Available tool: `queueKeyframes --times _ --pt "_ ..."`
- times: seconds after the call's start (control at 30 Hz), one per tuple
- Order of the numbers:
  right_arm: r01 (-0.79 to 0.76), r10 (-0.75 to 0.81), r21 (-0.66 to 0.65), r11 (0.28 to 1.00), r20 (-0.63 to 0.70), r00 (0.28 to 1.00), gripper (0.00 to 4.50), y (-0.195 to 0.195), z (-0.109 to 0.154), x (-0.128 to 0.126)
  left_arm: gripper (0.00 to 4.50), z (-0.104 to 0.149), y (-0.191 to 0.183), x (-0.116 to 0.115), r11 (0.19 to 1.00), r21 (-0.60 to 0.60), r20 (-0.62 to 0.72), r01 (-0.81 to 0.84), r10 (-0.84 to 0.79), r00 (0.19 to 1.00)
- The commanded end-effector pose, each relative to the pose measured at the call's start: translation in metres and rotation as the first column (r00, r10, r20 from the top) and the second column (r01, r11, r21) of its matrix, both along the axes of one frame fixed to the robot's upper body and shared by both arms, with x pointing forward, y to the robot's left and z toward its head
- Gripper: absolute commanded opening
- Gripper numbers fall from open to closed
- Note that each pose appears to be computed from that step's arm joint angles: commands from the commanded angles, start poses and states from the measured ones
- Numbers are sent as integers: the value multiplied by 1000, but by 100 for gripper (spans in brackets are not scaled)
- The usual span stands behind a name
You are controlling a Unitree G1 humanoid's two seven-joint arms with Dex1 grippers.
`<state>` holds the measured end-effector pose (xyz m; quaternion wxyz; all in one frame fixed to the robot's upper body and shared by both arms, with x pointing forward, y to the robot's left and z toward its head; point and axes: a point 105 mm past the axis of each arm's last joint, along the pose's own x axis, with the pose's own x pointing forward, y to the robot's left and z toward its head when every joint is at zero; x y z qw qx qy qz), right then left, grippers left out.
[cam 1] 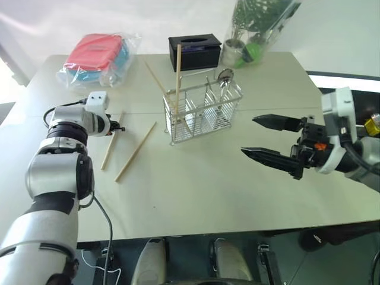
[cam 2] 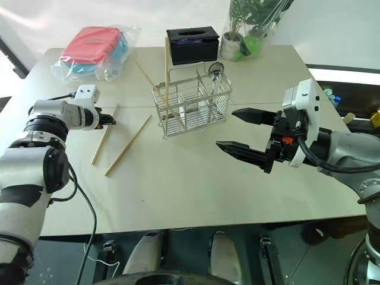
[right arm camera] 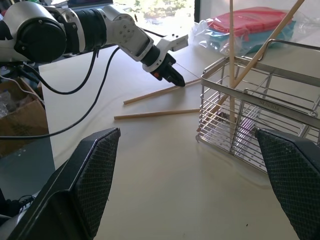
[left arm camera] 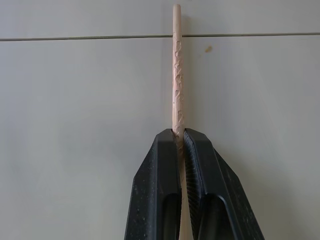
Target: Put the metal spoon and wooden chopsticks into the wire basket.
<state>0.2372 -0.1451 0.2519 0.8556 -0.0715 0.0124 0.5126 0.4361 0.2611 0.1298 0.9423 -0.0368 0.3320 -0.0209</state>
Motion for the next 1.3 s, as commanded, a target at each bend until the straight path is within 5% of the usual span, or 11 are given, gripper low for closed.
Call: queueKeyframes --times 0.03,0.13,0.27,0.37,0.47,0.67,1.3 --pt "-5 4 21 1000 32 999 450 0 7 -2 3 67 8 19 1000 1 287 -6 6 958" --pt "6 -6 28 1000 14 1000 450 -1 6 -2 3 143 -3 20 990 -108 574 90 -11 819" --pt "15 -15 30 999 -8 1000 450 -1 2 -5 3 238 -25 -19 937 -201 846 287 18 534" --pt "23 -22 33 999 -22 1000 450 -1 -1 -6 3 281 -44 -51 897 -188 932 399 36 360" --pt "28 -27 34 999 -25 999 450 1 -3 -7 3 301 -77 -65 866 -138 961 481 0 275" --pt "58 -57 53 997 -22 998 450 1 -3 -6 3 279 -139 -61 855 46 967 517 -168 192" --pt "152 -149 103 983 -36 988 450 -1 -2 -17 3 207 -206 -39 819 45 949 573 -214 231"
